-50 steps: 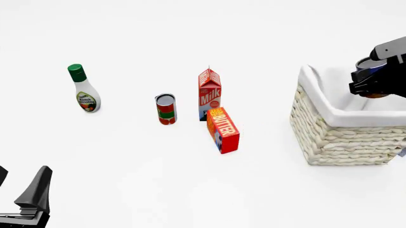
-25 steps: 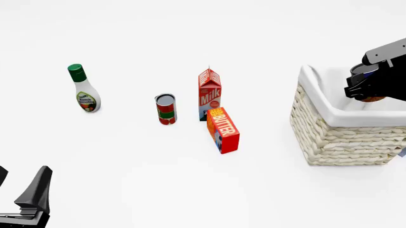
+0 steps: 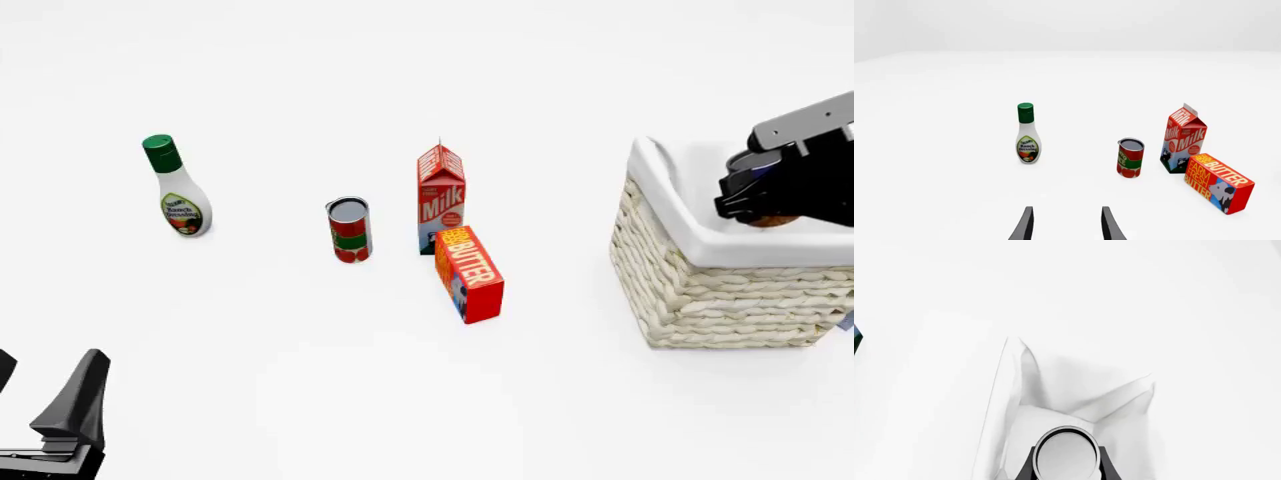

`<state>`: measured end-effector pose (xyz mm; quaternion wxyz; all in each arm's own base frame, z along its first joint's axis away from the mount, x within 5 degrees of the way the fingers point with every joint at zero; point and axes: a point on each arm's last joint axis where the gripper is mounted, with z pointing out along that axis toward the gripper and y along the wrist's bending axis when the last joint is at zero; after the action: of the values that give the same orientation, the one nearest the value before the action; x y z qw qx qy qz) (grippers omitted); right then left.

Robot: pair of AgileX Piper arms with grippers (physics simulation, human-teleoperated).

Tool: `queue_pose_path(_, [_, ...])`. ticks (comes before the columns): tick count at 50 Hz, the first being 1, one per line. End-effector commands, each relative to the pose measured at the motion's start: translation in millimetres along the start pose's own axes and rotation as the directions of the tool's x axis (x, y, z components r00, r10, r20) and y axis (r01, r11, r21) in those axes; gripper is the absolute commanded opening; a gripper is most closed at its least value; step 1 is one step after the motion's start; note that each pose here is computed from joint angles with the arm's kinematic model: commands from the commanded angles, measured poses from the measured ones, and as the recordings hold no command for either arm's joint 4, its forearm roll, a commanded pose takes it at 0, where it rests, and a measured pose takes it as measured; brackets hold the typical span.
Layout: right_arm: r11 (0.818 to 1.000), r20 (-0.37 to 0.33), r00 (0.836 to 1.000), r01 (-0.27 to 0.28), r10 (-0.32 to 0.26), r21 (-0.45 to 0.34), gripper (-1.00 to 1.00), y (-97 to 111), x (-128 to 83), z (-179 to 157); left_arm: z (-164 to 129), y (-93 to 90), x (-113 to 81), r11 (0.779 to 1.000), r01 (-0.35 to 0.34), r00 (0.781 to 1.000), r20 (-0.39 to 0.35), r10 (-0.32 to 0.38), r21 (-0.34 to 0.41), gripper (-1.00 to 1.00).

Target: Pick the alphabet soup and place it in the basket.

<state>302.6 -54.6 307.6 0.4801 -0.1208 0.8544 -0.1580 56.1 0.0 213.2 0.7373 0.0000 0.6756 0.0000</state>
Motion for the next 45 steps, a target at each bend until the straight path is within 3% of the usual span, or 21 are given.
queue_pose_path(1, [1.000,0.001,1.000,-0.017,0.017,0.004,-1.00,-0.5,1.2,3.8,0.0,0.0,0.0,1.000,0.000,1.000,0.000,0.000,0.000,1.00])
queue_pose_path(45, [1.000,-0.020,1.000,-0.019,0.019,0.006,-1.00,-2.9,5.7,27.0,0.0,0.0,0.0,1.000,0.000,1.000,0.000,0.000,0.000,1.00])
